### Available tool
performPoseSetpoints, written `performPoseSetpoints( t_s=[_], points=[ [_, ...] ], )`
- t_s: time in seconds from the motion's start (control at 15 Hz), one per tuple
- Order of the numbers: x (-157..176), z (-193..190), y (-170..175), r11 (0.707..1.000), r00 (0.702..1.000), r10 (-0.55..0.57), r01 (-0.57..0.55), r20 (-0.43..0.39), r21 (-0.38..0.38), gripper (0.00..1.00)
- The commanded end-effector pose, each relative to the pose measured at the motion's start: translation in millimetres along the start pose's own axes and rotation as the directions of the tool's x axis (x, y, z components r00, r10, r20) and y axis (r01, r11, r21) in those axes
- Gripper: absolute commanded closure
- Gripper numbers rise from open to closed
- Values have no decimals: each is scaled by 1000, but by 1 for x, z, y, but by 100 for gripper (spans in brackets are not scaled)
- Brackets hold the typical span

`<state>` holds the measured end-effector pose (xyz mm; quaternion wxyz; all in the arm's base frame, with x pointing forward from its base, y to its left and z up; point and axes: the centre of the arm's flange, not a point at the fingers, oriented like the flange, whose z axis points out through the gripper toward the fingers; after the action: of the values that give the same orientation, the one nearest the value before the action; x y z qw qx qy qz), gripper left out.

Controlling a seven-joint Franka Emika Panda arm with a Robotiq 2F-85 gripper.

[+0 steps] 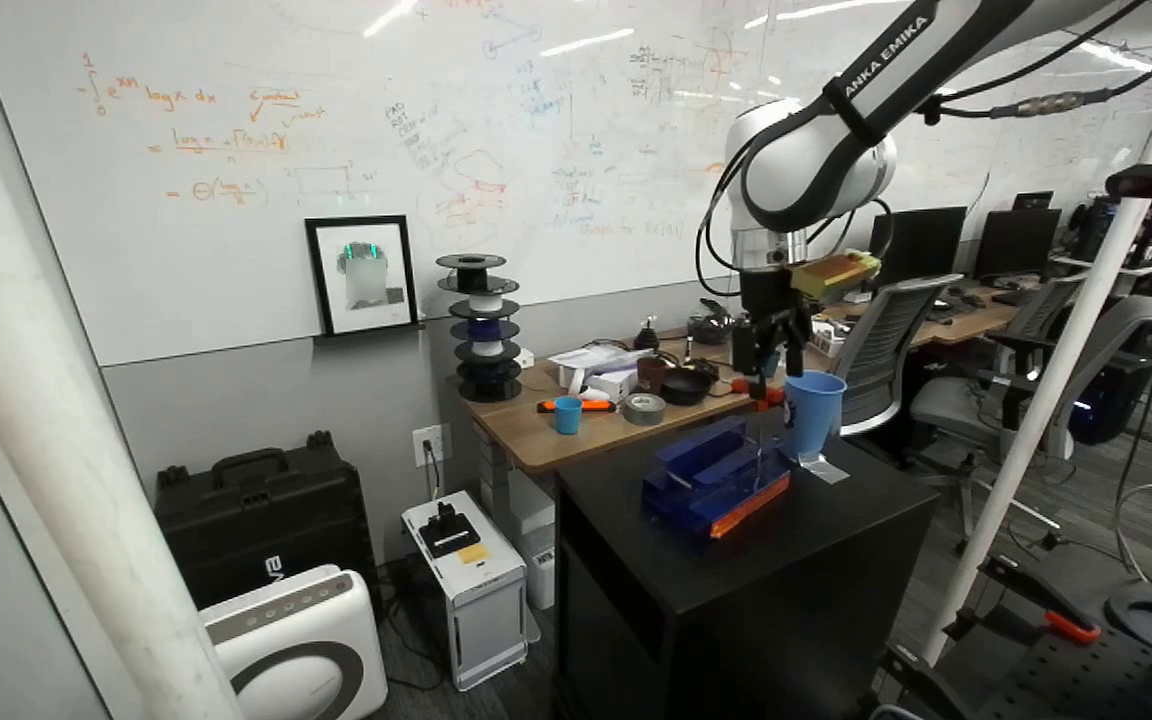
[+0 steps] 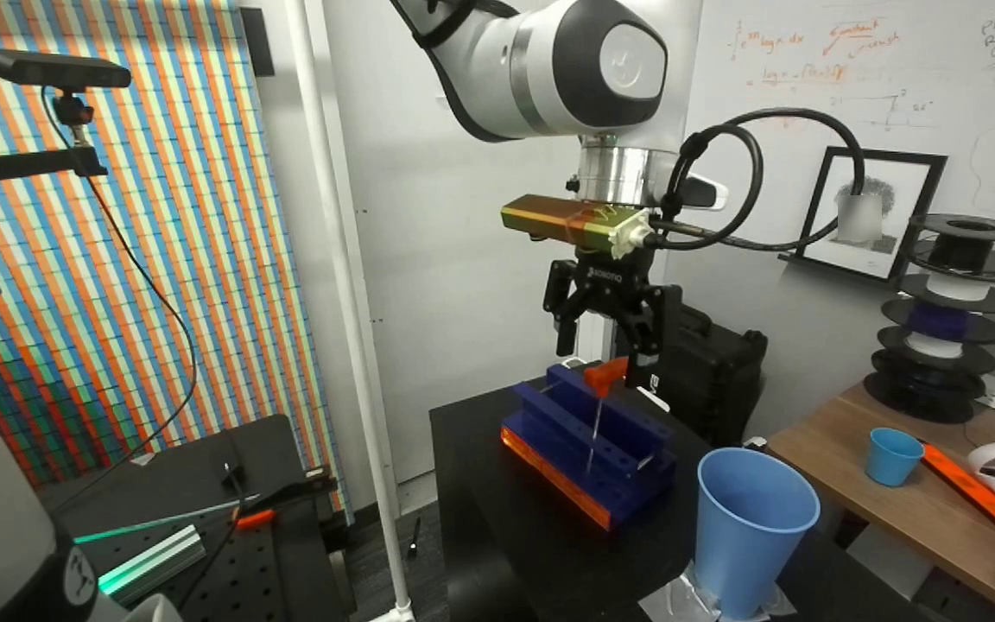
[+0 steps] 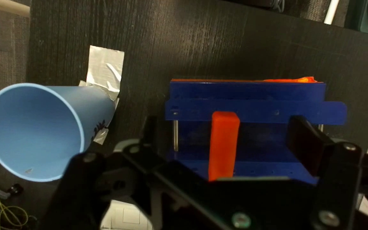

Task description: Pick up the orange object and put it in the light blue cup.

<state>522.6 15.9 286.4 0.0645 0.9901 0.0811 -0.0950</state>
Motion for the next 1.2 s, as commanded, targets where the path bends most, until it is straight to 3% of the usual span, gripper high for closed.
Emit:
performPoseSetpoints(
  t_s=[0.0,0.27,0.53,0.67,0.73,1.13],
  points=[
    [20,3,-7,999,999,-3,1,-46,-39,26],
    [26,2,-11,998,995,-9,3,-98,-56,58],
    [22,-12,-13,1000,992,-9,7,-128,-19,86],
    [15,-28,-12,1000,990,-3,5,-138,11,90],
    [12,-36,-12,1000,990,1,3,-144,28,86],
    [-26,-107,-3,997,973,13,6,-230,78,85]
  ],
)
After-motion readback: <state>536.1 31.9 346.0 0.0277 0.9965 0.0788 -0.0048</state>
